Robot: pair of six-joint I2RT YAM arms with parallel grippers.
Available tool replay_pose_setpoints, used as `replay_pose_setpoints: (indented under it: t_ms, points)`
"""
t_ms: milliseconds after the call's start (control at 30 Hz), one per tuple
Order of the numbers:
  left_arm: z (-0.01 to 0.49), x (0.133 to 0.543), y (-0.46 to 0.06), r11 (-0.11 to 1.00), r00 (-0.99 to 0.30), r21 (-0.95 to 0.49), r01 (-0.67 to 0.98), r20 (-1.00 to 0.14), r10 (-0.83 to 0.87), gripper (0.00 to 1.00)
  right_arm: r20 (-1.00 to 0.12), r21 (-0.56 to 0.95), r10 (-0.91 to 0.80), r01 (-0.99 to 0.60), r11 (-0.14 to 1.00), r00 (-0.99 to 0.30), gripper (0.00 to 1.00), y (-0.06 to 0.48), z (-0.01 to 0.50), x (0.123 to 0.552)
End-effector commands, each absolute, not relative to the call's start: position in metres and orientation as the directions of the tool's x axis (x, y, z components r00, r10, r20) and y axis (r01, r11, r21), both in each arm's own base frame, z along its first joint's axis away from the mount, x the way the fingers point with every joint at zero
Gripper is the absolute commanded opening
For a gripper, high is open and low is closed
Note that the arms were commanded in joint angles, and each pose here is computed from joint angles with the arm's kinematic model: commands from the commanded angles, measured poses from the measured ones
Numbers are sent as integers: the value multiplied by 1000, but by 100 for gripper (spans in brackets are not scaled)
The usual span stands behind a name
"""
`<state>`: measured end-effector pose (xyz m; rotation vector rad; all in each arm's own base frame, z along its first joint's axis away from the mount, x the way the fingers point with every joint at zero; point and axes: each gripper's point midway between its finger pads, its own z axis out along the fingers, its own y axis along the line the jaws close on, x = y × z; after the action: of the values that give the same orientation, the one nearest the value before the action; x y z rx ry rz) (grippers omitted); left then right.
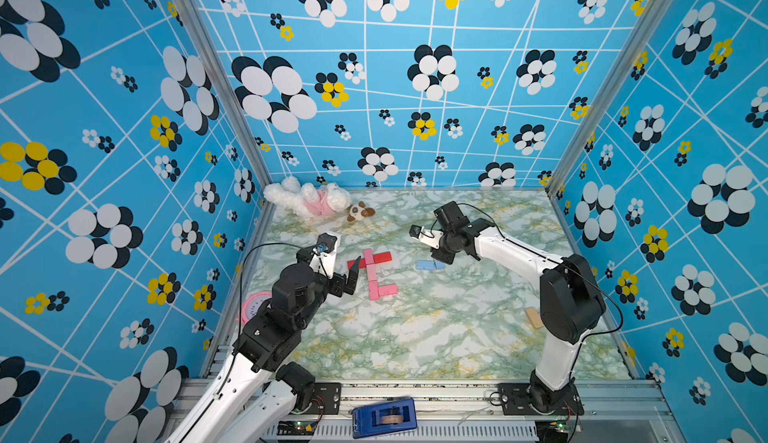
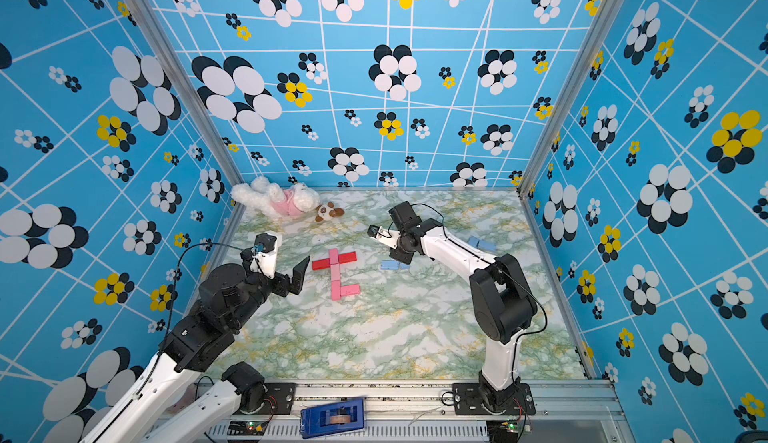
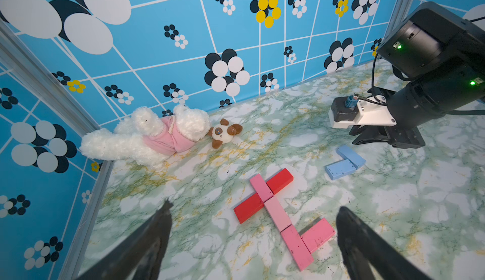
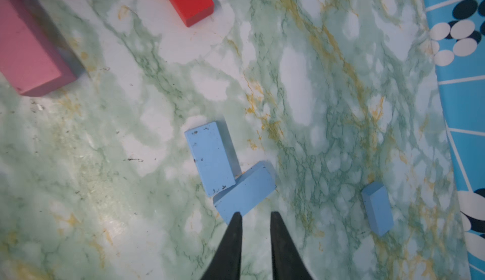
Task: Assemble the letter t with building blocks
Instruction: Assemble the building block at the center of the board, then adjust the building block at the center of the board.
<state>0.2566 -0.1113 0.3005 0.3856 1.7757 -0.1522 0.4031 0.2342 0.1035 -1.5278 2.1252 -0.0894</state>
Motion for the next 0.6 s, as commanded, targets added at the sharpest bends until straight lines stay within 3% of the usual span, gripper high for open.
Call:
replay_pose_setpoints:
  t_ms: [0,567]
  points:
    - [299,257,-114,929,-187,113,351,-964,188,99,-358,-307,-877,-846,435,-321,17,218,87,407]
    - [298,257,-114,930,-189,115,350,-963,191,99,-302,-213,-863,-854,475,-404,7,196,41,403]
